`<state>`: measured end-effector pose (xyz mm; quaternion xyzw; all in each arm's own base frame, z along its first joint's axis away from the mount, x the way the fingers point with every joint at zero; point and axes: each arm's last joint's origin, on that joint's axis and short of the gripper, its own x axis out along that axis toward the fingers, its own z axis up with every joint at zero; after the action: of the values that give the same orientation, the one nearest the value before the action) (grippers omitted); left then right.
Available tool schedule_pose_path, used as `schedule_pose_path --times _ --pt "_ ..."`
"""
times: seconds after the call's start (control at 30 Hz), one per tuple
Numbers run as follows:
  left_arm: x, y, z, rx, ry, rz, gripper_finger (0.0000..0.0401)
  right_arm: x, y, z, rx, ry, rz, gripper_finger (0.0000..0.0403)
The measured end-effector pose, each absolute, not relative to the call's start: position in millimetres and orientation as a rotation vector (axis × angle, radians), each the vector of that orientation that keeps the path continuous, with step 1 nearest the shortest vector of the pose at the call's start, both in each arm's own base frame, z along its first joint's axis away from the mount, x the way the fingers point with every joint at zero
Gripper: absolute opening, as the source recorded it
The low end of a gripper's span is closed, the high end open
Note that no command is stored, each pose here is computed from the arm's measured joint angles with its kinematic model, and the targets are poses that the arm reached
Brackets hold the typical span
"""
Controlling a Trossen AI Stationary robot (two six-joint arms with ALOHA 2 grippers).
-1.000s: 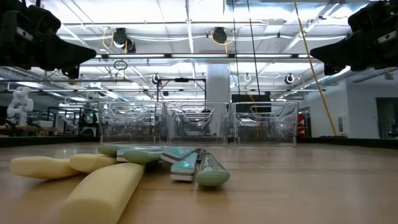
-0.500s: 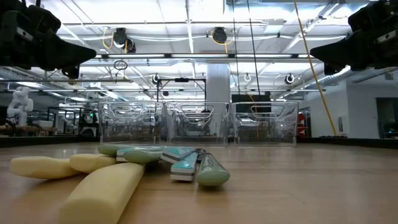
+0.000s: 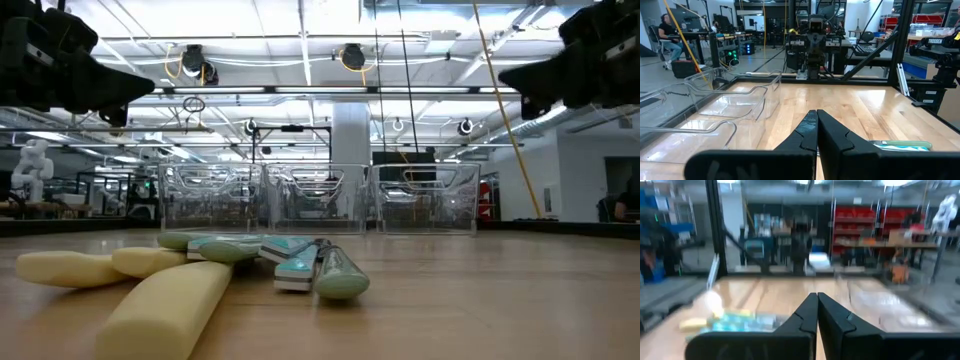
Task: Sort silverware by color (type)
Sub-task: Put the blue patterned knife into the left transparent bin
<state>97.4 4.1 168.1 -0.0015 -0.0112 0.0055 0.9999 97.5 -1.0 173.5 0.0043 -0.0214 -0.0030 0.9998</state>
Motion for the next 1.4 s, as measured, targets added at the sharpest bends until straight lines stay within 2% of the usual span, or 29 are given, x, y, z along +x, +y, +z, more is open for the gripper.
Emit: schedule_pose_path --times 0.23,0.63,0.93,1.03,1.2,1.4 --pt "97 4 168 -0.003 -0.022 0.011 0.0006 100 -1 208 0.006 -0.046 -0.009 0.0006" --pt "97 4 168 -0.003 -0.022 0.011 0.0006 123 -1 293 0.075 -0.057 -0.005 0.0006" --pt "97 4 168 -0.003 -0.022 0.011 0.0006 141 2 346 0.078 0.15 0.049 0.0006" --pt "97 4 168 -0.021 -0.022 0.01 0.0006 147 2 366 0.078 0.167 0.052 0.0006" --pt "97 4 172 -0.226 -0.068 -0.002 0.0006 150 1 408 0.08 0.187 0.024 0.0006" --pt "97 4 168 -0.187 -0.019 0.005 0.0006 155 1 438 0.068 0.203 0.02 0.0006"
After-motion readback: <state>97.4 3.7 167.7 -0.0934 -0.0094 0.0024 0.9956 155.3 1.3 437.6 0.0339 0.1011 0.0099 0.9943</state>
